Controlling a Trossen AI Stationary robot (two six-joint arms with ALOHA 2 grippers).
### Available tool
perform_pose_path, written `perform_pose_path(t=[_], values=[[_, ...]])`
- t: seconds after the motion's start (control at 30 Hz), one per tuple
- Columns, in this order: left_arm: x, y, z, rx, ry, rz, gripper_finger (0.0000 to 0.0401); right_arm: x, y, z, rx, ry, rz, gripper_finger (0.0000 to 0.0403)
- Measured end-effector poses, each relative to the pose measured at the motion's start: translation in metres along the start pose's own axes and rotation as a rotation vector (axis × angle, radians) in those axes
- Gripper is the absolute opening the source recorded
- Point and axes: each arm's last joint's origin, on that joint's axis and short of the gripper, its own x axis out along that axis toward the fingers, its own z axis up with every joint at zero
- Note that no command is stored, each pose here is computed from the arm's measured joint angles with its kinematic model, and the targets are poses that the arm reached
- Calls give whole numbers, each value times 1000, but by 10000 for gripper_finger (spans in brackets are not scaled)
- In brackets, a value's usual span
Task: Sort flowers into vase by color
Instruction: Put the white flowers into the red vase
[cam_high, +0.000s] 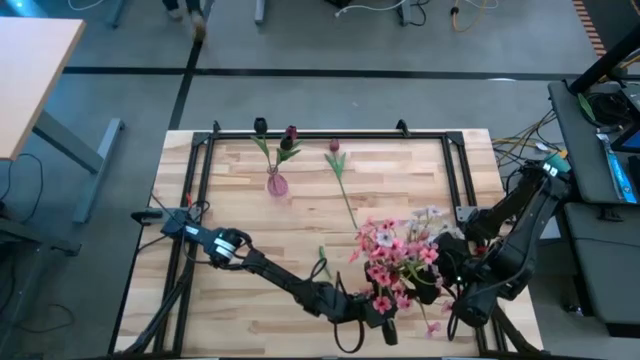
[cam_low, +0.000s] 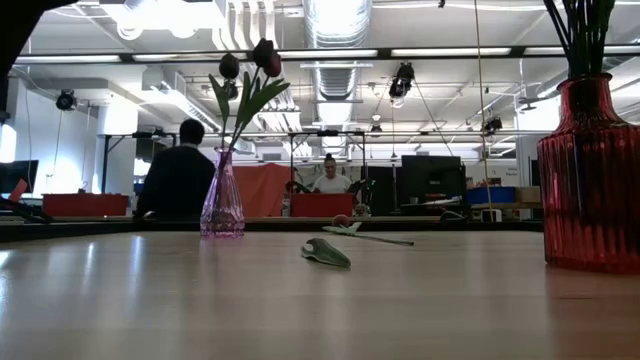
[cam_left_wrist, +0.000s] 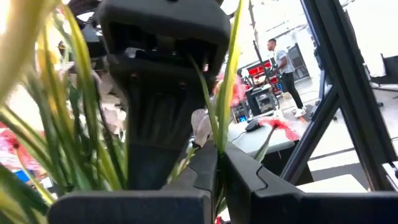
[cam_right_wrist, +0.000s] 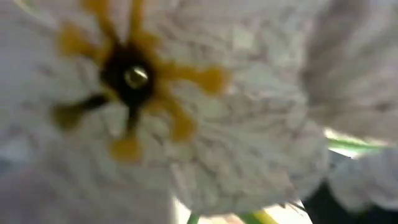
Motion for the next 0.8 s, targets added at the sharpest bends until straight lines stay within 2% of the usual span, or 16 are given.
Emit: perform_pose_path(t=[0.4,0.53,0.8], values=[[0,0,-1,20,13,0,0,-4,3,11,91,-160,55,363],[-2,-4,-9,41,38,-20,0,-14,2,18,104,-156,86,363],[-1,-2,-7,14,30,-8,0,-26,-1,28,73,-177,120,363]])
